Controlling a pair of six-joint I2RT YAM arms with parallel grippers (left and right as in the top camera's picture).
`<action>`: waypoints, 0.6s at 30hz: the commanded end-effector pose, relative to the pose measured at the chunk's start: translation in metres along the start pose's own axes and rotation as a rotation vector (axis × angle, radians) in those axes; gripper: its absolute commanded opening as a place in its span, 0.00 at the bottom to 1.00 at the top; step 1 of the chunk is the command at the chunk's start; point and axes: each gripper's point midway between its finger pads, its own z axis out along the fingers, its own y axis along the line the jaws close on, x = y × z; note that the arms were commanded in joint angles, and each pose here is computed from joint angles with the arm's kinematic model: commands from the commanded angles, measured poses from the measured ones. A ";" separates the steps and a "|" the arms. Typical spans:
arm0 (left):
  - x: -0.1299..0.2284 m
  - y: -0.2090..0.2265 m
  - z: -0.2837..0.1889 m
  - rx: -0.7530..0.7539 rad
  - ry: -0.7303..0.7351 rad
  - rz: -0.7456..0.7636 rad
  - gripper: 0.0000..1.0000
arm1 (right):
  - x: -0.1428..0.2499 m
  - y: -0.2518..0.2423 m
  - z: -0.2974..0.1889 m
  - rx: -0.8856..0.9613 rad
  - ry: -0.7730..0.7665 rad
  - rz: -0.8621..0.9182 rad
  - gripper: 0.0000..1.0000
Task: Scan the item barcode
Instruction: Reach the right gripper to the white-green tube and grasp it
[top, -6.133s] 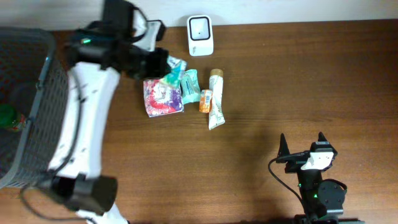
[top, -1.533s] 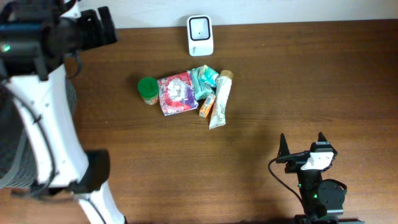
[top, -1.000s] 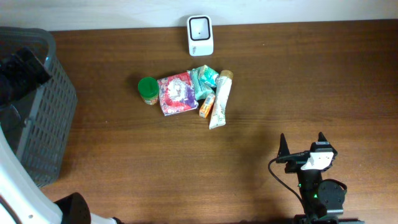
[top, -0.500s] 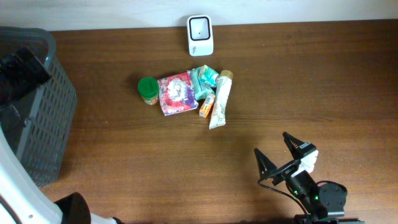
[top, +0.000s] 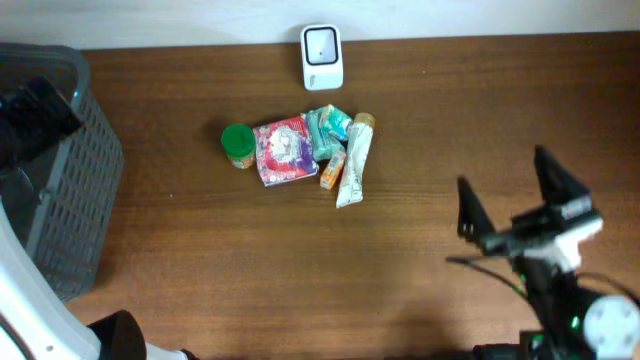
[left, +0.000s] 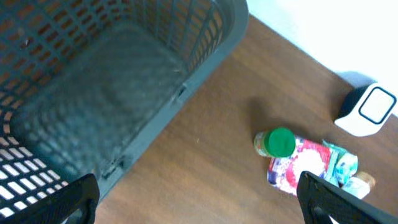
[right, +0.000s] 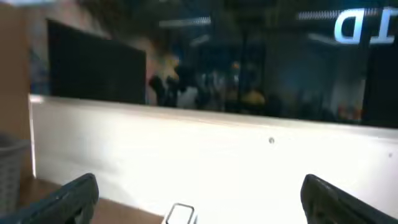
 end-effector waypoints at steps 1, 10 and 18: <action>0.000 0.001 -0.002 0.002 -0.007 -0.013 0.99 | -0.002 -0.014 0.039 0.000 0.267 -0.032 0.99; 0.000 0.001 -0.002 0.002 -0.007 -0.013 0.99 | 0.090 0.065 0.093 -0.665 0.881 0.630 0.99; 0.000 0.001 -0.002 0.002 -0.007 -0.013 0.99 | 0.176 0.054 0.087 -0.076 1.287 0.457 0.99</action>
